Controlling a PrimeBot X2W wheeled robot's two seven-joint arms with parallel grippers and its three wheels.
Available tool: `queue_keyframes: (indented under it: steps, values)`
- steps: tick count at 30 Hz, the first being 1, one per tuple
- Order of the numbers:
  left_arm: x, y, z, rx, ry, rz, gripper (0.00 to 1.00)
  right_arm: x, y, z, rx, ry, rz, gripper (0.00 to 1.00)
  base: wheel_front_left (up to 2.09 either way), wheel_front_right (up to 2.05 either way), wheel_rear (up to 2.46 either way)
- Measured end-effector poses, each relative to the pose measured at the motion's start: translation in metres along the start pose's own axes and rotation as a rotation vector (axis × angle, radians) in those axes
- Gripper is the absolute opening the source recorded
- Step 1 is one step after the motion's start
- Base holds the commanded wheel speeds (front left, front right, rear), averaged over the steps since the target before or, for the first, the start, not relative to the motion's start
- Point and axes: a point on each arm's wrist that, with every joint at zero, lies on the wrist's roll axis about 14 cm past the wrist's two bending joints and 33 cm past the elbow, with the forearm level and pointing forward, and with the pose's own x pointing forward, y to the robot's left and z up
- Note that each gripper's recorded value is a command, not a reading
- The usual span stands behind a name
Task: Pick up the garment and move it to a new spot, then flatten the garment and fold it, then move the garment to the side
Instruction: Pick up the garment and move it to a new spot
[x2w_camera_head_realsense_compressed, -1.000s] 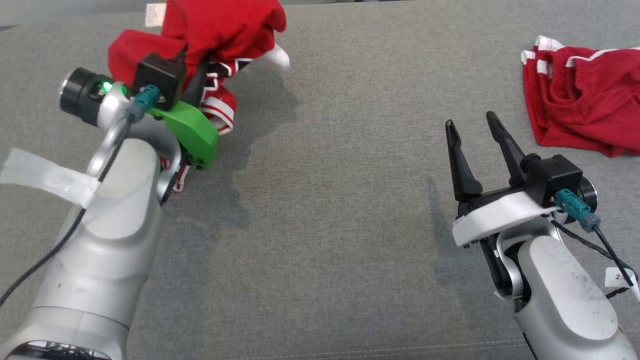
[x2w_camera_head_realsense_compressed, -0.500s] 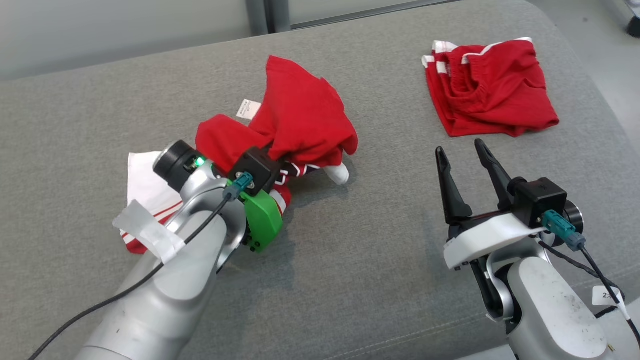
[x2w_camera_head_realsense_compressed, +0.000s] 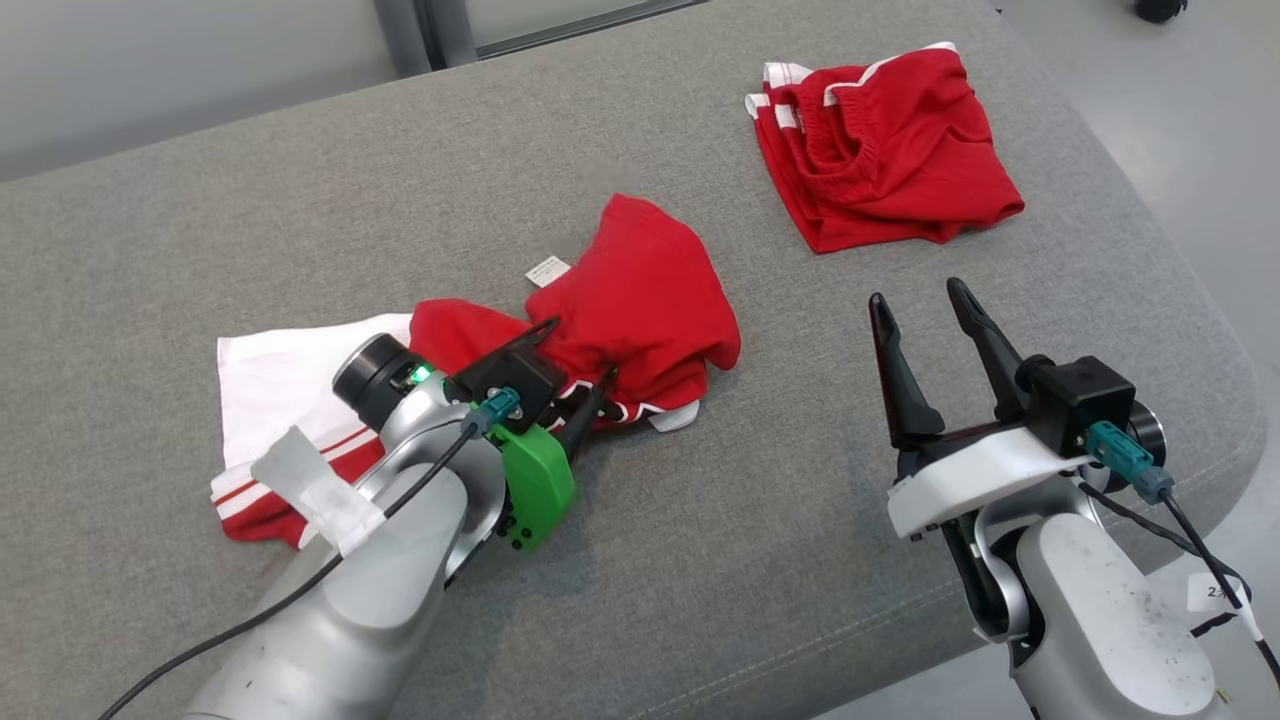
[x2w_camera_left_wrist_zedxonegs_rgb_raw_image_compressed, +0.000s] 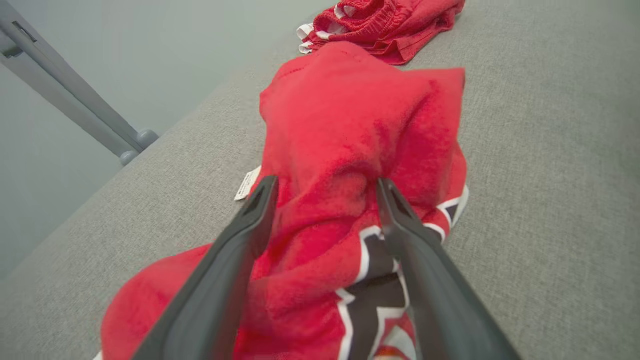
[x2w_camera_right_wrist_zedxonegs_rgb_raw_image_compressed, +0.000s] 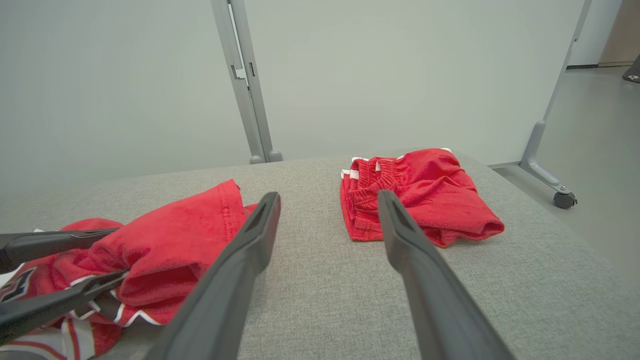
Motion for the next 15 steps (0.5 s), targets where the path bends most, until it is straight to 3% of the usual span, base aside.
queue_keyframes:
  steps: [10,15]
  values:
    - [-0.015,0.020,0.017,-0.069,-0.062,0.087,1.00,0.006,0.008,0.006,-0.004,-0.025,0.034,1.00,0.00,0.00,0.00]
    - [-0.034,0.034,0.020,-0.154,-0.100,0.171,1.00,0.009,0.013,0.010,-0.010,-0.039,0.056,1.00,0.00,0.00,0.00]
